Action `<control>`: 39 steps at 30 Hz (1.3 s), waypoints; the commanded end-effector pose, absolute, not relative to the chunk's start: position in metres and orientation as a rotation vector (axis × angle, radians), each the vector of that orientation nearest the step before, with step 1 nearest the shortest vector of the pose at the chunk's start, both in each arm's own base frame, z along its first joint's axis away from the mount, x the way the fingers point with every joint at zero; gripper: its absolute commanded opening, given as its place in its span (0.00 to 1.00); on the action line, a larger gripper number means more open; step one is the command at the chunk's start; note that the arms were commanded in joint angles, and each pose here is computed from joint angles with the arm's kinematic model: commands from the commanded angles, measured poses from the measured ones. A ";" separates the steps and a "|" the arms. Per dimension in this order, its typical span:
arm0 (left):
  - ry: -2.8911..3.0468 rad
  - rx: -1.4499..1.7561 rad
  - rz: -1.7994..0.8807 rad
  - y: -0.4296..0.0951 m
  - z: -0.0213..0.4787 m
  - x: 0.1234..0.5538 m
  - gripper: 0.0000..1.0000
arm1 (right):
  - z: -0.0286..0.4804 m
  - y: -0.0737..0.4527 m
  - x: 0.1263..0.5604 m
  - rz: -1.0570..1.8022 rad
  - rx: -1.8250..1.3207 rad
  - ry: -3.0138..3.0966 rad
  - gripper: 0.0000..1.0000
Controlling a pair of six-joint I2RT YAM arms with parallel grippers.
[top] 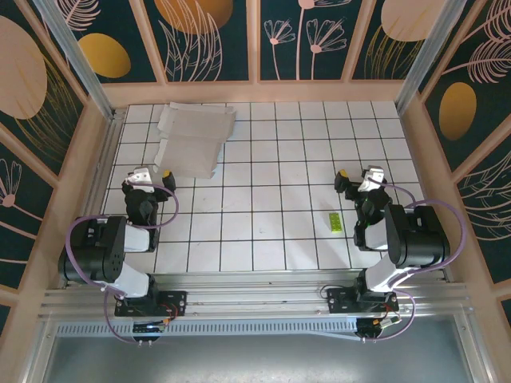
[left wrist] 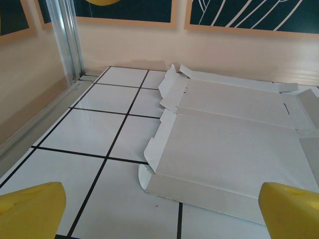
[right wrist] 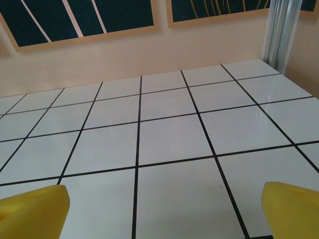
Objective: Fold the paper box
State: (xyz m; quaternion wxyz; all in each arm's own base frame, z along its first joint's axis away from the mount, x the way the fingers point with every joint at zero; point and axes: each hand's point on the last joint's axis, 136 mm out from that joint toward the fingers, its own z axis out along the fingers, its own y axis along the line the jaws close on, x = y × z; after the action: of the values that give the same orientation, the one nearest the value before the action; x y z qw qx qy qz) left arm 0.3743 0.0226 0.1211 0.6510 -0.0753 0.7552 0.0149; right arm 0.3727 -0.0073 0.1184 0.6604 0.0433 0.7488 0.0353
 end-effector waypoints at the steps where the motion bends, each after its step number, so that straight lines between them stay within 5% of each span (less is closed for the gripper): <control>1: 1.668 -0.145 0.020 0.019 0.135 0.378 0.99 | 0.128 -0.007 0.376 0.083 0.091 1.665 0.99; 17: 1.659 -0.145 0.019 0.019 0.137 0.377 0.99 | 0.131 -0.005 0.373 0.091 0.083 1.652 0.99; 22: 1.685 -0.206 0.006 0.023 0.161 0.372 0.99 | 0.163 -0.001 0.375 0.045 0.129 1.697 0.99; 25: 1.722 -0.433 -0.102 0.031 0.185 0.371 0.99 | 0.196 0.014 0.384 0.294 0.312 1.731 0.98; 33: 1.957 -0.745 -0.652 -0.023 0.208 0.383 0.99 | 0.221 0.197 0.424 0.934 0.201 2.048 0.95; 39: 2.091 -0.788 -0.553 -0.009 0.190 0.417 0.99 | 0.189 0.306 0.478 0.984 0.029 2.176 0.95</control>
State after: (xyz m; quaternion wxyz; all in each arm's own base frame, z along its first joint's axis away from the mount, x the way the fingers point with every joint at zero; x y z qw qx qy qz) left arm 0.4195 -0.0104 0.2270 0.4922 -0.2804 0.7923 -0.2265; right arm 0.4718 0.2755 0.2247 0.4374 0.0117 0.8127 0.3848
